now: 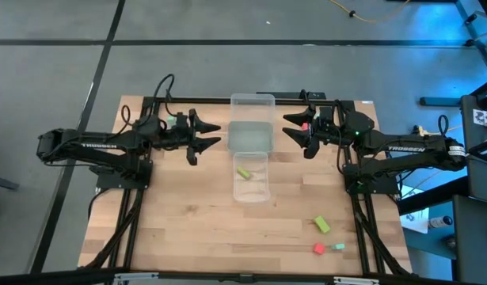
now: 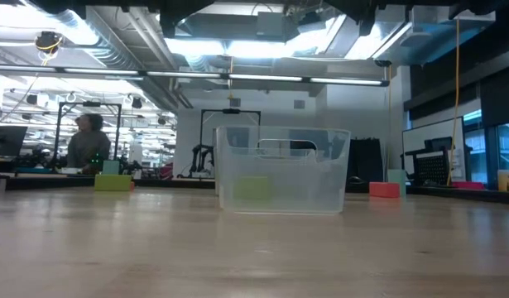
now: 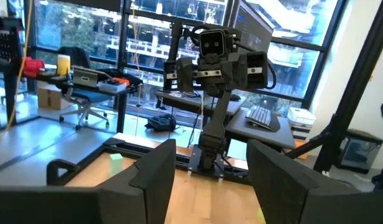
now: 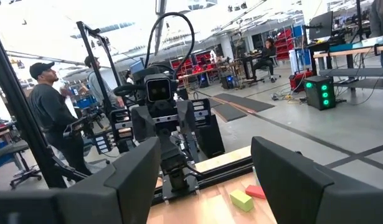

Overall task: Sort & place blocks by color
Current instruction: Put the top green block into the bottom transparent bin

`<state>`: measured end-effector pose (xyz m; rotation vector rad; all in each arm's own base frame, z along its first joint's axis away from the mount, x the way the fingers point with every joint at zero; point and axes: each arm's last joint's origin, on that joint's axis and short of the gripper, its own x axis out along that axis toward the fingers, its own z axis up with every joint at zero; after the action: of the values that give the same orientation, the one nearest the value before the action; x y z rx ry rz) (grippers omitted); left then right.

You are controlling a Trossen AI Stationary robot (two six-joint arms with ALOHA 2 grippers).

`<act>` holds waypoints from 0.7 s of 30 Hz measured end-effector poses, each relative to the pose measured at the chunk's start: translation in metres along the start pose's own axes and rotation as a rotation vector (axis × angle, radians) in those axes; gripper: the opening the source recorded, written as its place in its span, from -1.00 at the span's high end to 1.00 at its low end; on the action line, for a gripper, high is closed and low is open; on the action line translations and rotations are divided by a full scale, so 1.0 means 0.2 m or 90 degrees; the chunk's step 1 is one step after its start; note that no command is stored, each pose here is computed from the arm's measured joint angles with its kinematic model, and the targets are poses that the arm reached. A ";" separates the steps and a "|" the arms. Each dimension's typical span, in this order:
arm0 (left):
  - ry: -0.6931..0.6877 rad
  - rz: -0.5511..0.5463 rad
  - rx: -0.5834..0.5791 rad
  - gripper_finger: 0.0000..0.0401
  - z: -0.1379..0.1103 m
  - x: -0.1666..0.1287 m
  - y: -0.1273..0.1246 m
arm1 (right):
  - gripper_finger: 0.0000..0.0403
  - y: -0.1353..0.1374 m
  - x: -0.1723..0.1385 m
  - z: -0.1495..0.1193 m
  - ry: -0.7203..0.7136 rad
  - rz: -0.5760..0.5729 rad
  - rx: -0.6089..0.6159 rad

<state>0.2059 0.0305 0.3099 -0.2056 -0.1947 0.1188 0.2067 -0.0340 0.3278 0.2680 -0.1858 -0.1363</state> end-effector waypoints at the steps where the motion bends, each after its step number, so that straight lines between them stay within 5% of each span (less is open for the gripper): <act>1: 0.001 0.006 -0.015 0.06 0.00 0.00 0.00 | -0.27 0.00 0.00 0.00 0.000 0.000 0.000; 6: 0.104 0.148 -0.064 0.06 0.01 0.01 0.10 | -0.27 0.00 0.00 0.00 0.000 0.000 0.000; 13: 0.490 0.410 -0.048 0.06 0.02 -0.05 0.36 | -0.27 0.00 0.00 0.00 0.001 -0.001 0.000; 17: 0.708 0.470 -0.057 0.02 -0.11 -0.11 0.51 | -0.27 0.00 0.00 0.00 0.001 -0.001 0.001; 21: 0.851 0.454 -0.083 -0.09 -0.24 -0.16 0.61 | -0.27 0.00 0.00 0.00 0.002 -0.001 0.014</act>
<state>0.1724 0.1360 0.2314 -0.4371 1.2204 0.6440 0.2068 -0.0340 0.3276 0.2900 -0.1847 -0.1355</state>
